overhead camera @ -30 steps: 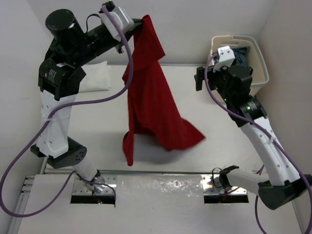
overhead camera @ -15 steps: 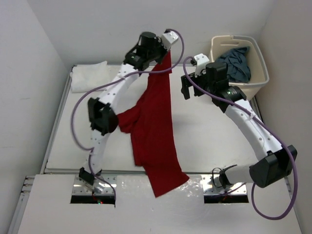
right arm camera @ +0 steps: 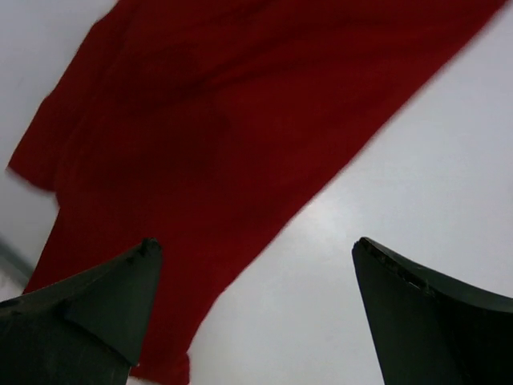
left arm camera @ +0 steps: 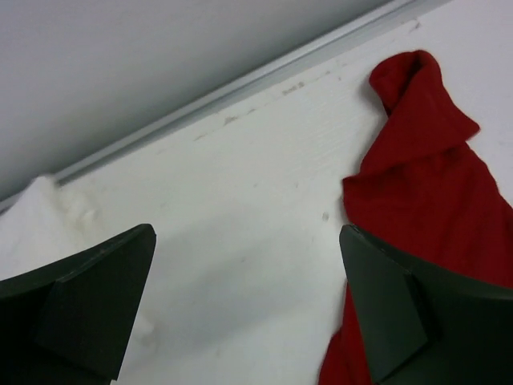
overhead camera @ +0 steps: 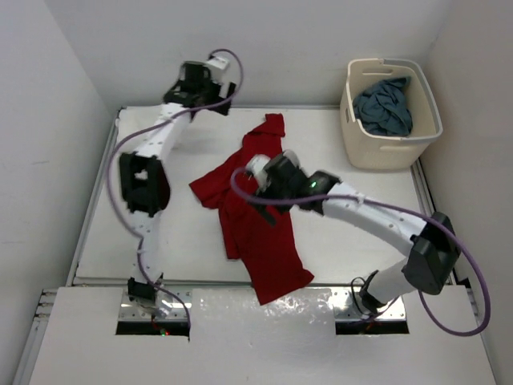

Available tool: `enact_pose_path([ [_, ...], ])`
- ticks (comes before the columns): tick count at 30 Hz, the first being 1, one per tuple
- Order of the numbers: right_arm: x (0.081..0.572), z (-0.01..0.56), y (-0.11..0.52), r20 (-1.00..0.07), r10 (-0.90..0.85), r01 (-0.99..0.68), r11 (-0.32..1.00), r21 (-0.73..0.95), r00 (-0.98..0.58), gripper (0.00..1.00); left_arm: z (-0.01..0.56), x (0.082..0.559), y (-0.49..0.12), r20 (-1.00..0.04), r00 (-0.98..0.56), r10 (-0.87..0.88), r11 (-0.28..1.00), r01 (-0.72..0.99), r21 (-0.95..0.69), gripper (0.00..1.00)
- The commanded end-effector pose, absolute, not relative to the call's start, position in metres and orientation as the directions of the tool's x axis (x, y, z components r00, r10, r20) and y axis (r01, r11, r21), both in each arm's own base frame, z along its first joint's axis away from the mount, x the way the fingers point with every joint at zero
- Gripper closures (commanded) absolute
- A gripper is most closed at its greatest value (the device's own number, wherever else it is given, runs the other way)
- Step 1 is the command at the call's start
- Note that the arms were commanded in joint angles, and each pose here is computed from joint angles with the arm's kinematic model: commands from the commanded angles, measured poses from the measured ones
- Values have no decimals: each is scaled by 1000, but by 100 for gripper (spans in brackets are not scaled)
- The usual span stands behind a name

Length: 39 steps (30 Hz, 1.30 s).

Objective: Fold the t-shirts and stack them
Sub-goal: Flatten out the tshirt

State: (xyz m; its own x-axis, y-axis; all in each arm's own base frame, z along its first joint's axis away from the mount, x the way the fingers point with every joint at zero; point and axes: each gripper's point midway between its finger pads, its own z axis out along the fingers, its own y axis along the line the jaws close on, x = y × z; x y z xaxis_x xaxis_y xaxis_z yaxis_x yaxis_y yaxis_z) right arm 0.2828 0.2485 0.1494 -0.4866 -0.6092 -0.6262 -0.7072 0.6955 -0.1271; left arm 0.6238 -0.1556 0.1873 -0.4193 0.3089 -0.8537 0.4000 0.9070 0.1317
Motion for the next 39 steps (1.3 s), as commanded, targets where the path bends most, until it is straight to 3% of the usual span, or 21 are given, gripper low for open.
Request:
enact_pose_path([
  [1, 225, 120, 266, -530, -752, -803, 561, -201, -393, 1, 343, 544, -113, -945, -253, 206, 911, 403, 91, 0],
  [5, 191, 106, 282, -501, -797, -816, 513, -266, -338, 1, 329, 465, -52, -899, -341, 275, 921, 362, 145, 0],
  [7, 169, 99, 300, -543, -758, -819, 536, -203, -362, 1, 302, 429, -27, -858, -432, 280, 936, 322, 143, 0],
  [9, 149, 93, 313, -570, -717, -809, 569, -147, -401, 1, 283, 412, -5, -831, -499, 248, 954, 276, 119, 0],
  [14, 87, 38, 326, -439, -760, -818, 568, -92, -479, 1, 243, 385, 10, -788, -593, 170, 976, 211, 51, 0],
  [17, 71, 10, 329, -399, -702, -759, 650, -22, -590, 1, 234, 380, 10, -779, -601, 177, 975, 217, 54, 0],
  [21, 73, -11, 317, -388, -586, -633, 774, -11, -711, 1, 203, 364, 11, -745, -637, 198, 971, 229, 62, 1],
  [25, 75, -32, 305, -345, -575, -599, 799, -44, -742, 1, 202, 350, 7, -764, -611, 208, 968, 242, 70, 1],
  [30, 81, -55, 282, -328, -502, -523, 852, -26, -800, 13, 200, 338, -1, -756, -604, 252, 948, 311, 68, 1],
  [33, 94, -51, 284, -383, -456, -501, 865, 22, -803, 18, 193, 335, 0, -744, -614, 265, 945, 319, 74, 1],
  [39, 128, -33, 299, -410, -479, -532, 847, 16, -776, 13, 191, 337, -1, -740, -621, 259, 945, 320, 62, 1],
])
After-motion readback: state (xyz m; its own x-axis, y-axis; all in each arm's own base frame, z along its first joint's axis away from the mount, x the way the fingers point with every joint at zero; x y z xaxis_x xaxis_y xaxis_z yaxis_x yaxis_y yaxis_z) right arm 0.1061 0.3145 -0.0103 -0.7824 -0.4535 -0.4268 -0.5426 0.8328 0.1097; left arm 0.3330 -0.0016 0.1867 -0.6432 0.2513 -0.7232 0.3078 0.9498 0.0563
